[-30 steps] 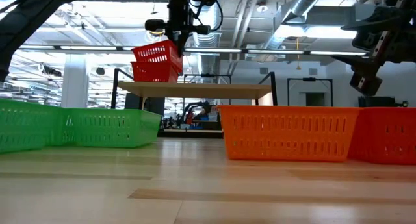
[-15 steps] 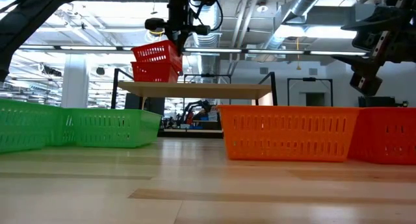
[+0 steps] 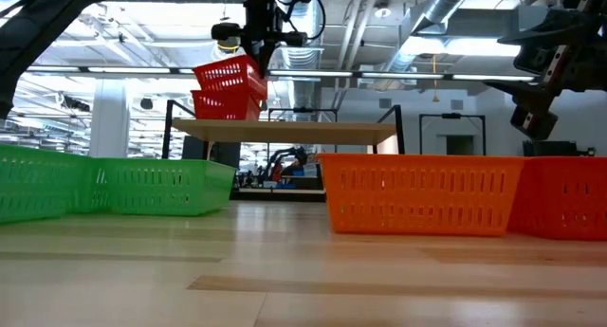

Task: Stack baskets on shelf by color
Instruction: Stack the bottom red bin on top of the red bin on the shelf, then stack the red bin on top of the red bin on the shelf

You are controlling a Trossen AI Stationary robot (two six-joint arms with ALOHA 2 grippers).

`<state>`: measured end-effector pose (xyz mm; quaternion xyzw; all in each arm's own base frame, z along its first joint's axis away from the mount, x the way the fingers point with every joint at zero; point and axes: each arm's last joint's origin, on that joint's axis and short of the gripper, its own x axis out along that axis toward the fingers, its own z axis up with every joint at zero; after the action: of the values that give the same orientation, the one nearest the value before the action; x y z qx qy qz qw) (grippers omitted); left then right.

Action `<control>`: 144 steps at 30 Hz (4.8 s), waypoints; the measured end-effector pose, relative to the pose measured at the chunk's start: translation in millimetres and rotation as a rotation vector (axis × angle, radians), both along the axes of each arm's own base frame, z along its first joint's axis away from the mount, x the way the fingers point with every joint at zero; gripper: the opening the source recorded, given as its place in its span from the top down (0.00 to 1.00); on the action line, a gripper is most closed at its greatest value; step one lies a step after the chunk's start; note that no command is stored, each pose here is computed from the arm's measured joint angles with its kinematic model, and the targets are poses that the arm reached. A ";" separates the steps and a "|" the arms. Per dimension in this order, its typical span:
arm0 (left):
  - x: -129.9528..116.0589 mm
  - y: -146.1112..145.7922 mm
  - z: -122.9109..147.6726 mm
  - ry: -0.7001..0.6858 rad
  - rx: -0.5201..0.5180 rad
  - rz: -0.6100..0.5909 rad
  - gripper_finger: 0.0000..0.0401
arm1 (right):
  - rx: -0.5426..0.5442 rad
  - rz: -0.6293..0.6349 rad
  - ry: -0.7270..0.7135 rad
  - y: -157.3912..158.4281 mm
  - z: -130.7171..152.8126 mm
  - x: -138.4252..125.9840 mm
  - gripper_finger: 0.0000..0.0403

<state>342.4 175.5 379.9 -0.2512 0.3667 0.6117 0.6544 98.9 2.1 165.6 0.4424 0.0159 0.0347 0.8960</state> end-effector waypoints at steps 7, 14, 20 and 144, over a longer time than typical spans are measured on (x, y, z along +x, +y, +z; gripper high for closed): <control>-3.3 -2.3 7.3 -0.004 0.025 -0.009 1.00 | 0.002 0.001 0.000 0.0 0.0 0.0 0.39; -1.7 -1.1 -0.7 0.040 0.028 -0.013 1.00 | 0.002 0.000 0.000 0.0 0.0 0.0 0.39; -0.6 -1.7 -6.8 0.051 0.012 -0.005 1.00 | 0.002 0.000 0.000 0.0 0.0 0.0 0.39; 168.6 -293.7 -89.9 -0.185 0.168 -1.589 0.48 | -0.003 -0.022 0.051 -0.5 -4.1 2.8 0.39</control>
<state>511.1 -118.2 290.0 0.0852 0.3329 -0.0345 0.9385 101.6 1.6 161.6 0.4420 0.0338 0.0136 0.8963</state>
